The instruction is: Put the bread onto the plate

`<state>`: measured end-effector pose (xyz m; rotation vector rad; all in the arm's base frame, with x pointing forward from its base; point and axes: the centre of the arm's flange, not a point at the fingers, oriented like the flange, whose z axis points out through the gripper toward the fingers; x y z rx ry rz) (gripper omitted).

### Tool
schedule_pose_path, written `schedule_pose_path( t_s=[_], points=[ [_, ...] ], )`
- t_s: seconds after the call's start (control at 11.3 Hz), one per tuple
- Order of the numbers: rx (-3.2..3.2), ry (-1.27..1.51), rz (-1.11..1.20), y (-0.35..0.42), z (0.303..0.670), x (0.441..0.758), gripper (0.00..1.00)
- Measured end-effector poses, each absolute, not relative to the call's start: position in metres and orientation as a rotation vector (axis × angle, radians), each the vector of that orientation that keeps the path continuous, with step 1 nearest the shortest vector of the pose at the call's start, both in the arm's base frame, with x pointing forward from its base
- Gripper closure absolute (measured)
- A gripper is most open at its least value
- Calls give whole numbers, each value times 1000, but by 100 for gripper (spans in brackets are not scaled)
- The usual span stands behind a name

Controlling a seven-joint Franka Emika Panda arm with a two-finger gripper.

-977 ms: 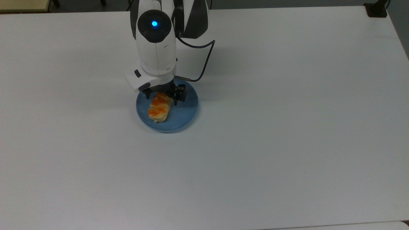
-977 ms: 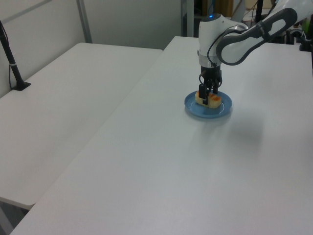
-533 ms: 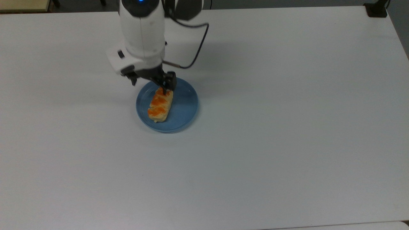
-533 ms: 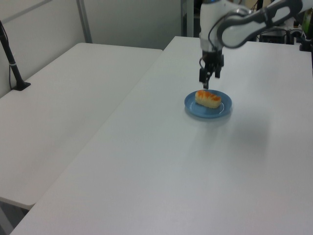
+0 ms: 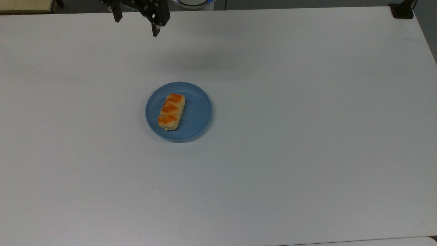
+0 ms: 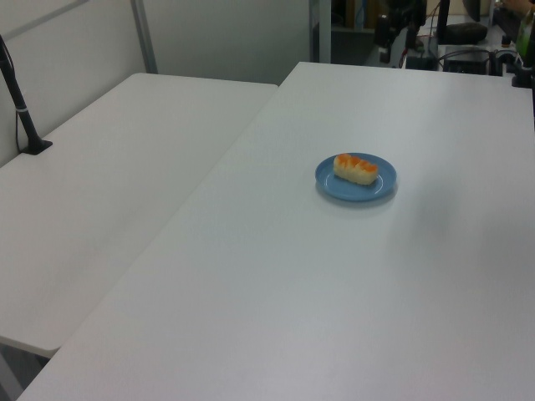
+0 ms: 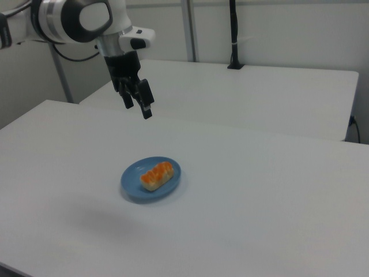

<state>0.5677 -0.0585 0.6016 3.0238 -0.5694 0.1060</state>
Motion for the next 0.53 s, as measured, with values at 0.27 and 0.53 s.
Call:
schedule_pose_path(
  t_s=[0.27, 0.53],
  points=[
    [3049, -454, 151, -72, 623, 555, 0],
    [3070, -168, 151, -87, 627, 550, 0]
  ],
)
